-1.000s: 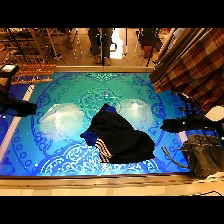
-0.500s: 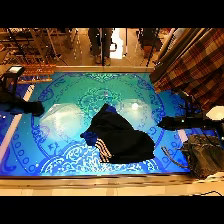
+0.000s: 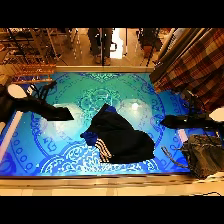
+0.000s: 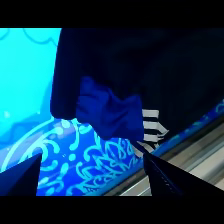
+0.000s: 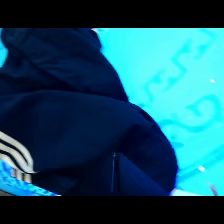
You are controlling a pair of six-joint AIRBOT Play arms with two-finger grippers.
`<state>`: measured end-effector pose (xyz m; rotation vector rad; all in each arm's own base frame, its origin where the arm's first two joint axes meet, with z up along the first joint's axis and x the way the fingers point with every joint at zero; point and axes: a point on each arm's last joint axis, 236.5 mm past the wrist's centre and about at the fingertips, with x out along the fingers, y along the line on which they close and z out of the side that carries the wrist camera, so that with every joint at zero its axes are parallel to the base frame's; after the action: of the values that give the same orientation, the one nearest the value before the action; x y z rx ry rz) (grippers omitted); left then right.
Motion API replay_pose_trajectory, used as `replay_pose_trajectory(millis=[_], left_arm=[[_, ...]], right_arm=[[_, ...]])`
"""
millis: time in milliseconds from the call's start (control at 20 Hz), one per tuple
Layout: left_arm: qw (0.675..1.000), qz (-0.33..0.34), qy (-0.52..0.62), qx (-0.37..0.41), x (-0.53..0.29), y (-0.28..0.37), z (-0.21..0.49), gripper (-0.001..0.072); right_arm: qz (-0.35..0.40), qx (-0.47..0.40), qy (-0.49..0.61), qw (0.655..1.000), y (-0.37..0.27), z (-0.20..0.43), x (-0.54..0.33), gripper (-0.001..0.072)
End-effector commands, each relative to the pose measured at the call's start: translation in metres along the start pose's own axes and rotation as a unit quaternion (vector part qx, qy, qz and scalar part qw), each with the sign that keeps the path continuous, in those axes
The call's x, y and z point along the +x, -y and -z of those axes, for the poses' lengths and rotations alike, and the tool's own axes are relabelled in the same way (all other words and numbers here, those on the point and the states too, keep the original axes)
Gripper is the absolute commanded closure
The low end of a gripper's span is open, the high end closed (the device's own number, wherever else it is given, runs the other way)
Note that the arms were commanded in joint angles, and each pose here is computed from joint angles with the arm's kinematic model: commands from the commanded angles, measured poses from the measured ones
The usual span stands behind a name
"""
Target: Fold the clothes and pants, and hang the long-sleeved shirts on hangers.
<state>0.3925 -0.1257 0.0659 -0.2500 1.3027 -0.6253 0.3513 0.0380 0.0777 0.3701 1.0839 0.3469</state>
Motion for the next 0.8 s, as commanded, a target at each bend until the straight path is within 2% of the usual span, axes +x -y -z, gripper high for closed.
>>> replay_pose_trajectory(millis=[0, 50, 100, 200, 300, 450, 500, 550, 600, 650, 700, 750], left_arm=[[0.996, 0.080, -0.016, -0.041, 0.042, -0.008, 0.020, 0.0014], [0.993, 0.104, -0.005, -0.057, 0.053, -0.007, 0.023, 0.0014], [0.990, 0.120, 0.005, -0.070, 0.063, -0.007, 0.023, 0.0014], [0.988, 0.126, 0.010, -0.088, 0.084, -0.010, 0.021, 0.0014], [0.985, 0.138, 0.017, -0.106, 0.107, -0.006, 0.012, 0.0014], [0.979, 0.160, -0.008, -0.128, 0.145, 0.004, 0.017, 0.0017], [0.978, 0.162, -0.020, -0.130, 0.154, 0.007, 0.022, 0.0047], [0.977, 0.165, -0.029, -0.134, 0.161, 0.009, 0.026, 0.0175], [0.977, 0.167, -0.035, -0.131, 0.163, 0.012, 0.029, 0.0383], [0.975, 0.177, -0.043, -0.128, 0.160, 0.018, 0.031, 0.0636], [0.973, 0.197, -0.052, -0.112, 0.155, 0.027, 0.034, 0.0692], [0.968, 0.220, -0.061, -0.100, 0.143, 0.035, 0.036, 0.0693]], right_arm=[[0.002, 0.064, -0.056, 0.996, 0.042, 0.053, 0.013, 0.0548], [-0.024, 0.104, -0.070, 0.992, 0.046, 0.075, 0.023, 0.0369], [-0.052, 0.141, -0.079, 0.985, 0.045, 0.097, 0.035, 0.0246], [-0.060, 0.168, -0.078, 0.981, 0.053, 0.125, 0.059, 0.0116], [-0.045, 0.183, -0.044, 0.981, 0.061, 0.121, 0.076, 0.0067], [-0.041, 0.150, -0.025, 0.987, 0.049, 0.101, 0.102, 0.0078], [-0.029, 0.134, -0.020, 0.990, 0.049, 0.093, 0.113, 0.0085], [-0.021, 0.121, -0.015, 0.992, 0.048, 0.085, 0.124, 0.0155], [-0.019, 0.103, -0.015, 0.994, 0.042, 0.077, 0.132, 0.0373], [-0.025, 0.086, -0.017, 0.996, 0.033, 0.068, 0.136, 0.0612], [-0.033, 0.062, -0.018, 0.997, 0.022, 0.058, 0.132, 0.0699], [-0.035, 0.023, -0.022, 0.999, 0.012, 0.048, 0.123, 0.0700]])
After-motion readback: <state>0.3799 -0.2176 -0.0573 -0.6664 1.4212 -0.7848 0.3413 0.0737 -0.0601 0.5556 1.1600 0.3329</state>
